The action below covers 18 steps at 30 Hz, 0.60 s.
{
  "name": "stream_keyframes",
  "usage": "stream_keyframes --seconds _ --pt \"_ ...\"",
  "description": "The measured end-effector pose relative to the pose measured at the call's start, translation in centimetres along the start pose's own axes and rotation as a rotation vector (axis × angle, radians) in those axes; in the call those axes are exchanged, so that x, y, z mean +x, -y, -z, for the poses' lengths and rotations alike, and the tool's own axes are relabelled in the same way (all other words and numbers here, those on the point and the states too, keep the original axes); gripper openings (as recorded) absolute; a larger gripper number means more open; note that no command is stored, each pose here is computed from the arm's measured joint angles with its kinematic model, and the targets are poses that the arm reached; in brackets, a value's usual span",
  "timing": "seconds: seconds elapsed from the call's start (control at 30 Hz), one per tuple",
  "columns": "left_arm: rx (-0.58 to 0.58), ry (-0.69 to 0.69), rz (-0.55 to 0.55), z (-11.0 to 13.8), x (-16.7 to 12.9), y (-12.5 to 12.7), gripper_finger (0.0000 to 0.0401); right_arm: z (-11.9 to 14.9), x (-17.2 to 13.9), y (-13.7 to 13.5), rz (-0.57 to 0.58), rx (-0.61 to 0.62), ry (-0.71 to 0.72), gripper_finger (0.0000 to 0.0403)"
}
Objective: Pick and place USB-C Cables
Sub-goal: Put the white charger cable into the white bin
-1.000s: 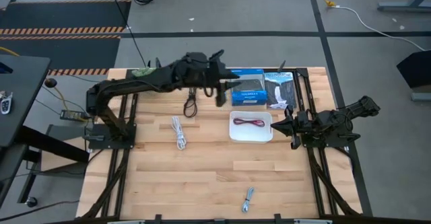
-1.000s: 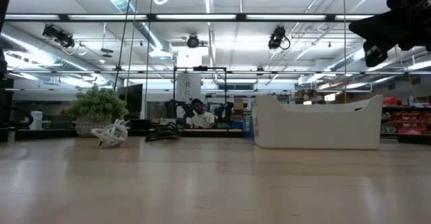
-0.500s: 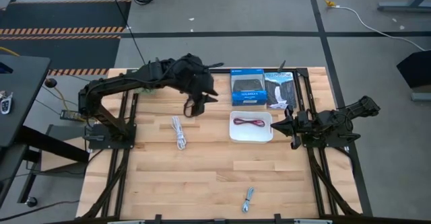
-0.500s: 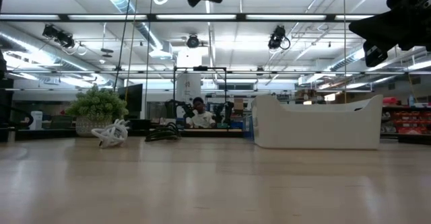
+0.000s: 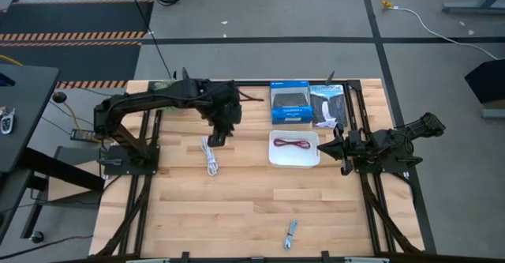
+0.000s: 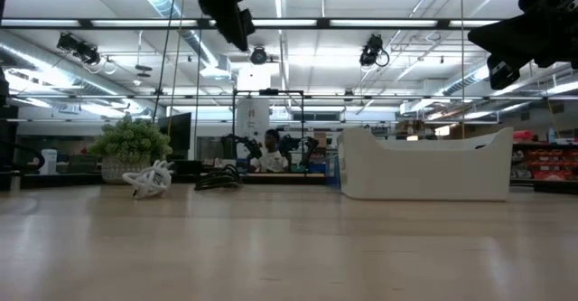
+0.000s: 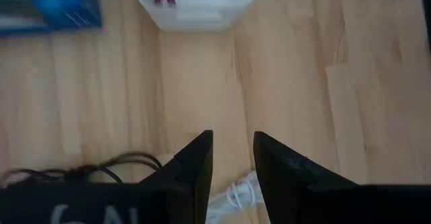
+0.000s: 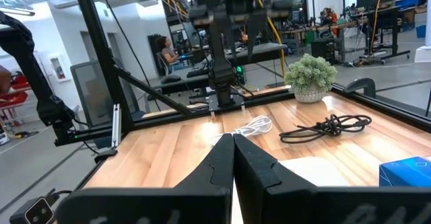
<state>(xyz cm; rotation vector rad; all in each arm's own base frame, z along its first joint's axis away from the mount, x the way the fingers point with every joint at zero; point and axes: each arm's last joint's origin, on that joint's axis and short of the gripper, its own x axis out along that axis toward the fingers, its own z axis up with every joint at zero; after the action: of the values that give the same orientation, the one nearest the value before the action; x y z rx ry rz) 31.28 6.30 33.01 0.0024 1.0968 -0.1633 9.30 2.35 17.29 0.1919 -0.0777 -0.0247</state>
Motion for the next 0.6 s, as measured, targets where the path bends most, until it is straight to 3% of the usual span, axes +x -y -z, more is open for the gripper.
stream_keyframes --seconds 0.13,0.3,0.6 --pt "0.040 -0.070 0.029 1.1 1.3 0.2 0.0114 0.0 0.0 0.0 0.001 0.000 -0.001 0.0014" --pt "0.189 -0.152 0.043 2.3 3.2 1.0 0.0121 0.0 0.0 0.0 0.000 -0.001 -0.001 0.0014" --pt "0.399 -0.309 0.033 4.9 6.8 2.7 0.0191 0.0 0.0 0.0 0.000 -0.001 -0.001 0.0014"
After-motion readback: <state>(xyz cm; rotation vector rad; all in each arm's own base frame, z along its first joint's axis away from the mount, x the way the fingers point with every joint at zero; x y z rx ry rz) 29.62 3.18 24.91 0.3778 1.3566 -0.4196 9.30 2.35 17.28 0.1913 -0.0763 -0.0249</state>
